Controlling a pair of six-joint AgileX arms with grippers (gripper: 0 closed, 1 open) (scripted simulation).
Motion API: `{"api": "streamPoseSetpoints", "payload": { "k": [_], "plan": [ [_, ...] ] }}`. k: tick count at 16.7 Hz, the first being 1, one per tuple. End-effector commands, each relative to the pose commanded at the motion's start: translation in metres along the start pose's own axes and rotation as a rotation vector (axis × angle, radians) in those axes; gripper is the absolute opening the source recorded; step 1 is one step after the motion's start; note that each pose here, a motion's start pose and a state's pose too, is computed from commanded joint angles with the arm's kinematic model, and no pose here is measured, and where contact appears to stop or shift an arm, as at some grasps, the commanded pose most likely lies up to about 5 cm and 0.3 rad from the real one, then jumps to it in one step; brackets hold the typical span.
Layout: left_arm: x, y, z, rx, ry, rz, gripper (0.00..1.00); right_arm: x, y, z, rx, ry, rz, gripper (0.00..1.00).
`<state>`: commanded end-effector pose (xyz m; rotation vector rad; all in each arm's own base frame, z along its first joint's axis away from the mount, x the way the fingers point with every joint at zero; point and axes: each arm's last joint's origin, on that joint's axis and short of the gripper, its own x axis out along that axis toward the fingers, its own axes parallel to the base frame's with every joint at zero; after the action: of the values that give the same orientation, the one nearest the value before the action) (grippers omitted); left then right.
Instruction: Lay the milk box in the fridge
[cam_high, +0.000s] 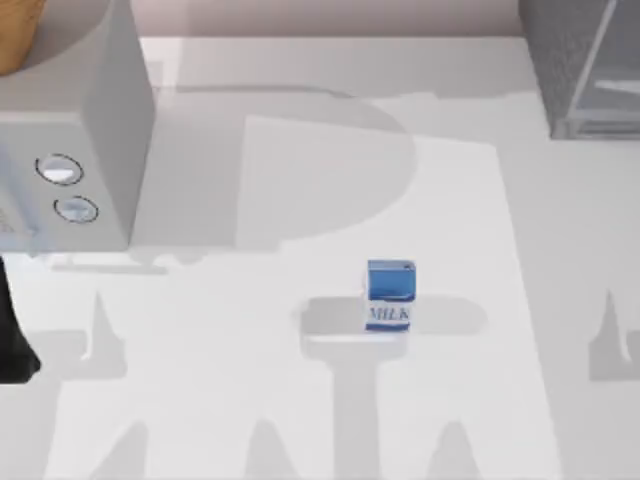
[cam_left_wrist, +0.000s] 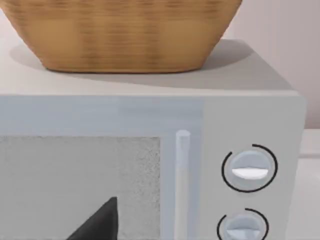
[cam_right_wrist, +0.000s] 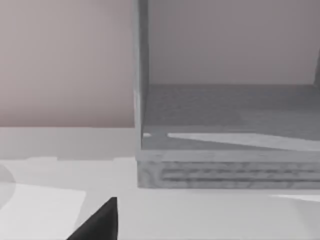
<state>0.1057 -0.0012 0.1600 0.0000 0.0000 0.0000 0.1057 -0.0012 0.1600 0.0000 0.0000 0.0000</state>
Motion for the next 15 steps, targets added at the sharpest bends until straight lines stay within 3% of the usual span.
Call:
{"api": "streamPoseSetpoints", "payload": {
  "k": [8,15],
  "plan": [
    [0.000,0.000,0.000,0.000,0.000,0.000,1.00,0.011,0.007,0.015,-0.014,0.010,-0.007,1.00],
    [0.000,0.000,0.000,0.000,0.000,0.000,1.00,0.062,0.046,0.037,-0.049,0.040,-0.029,1.00]
  ]
}}
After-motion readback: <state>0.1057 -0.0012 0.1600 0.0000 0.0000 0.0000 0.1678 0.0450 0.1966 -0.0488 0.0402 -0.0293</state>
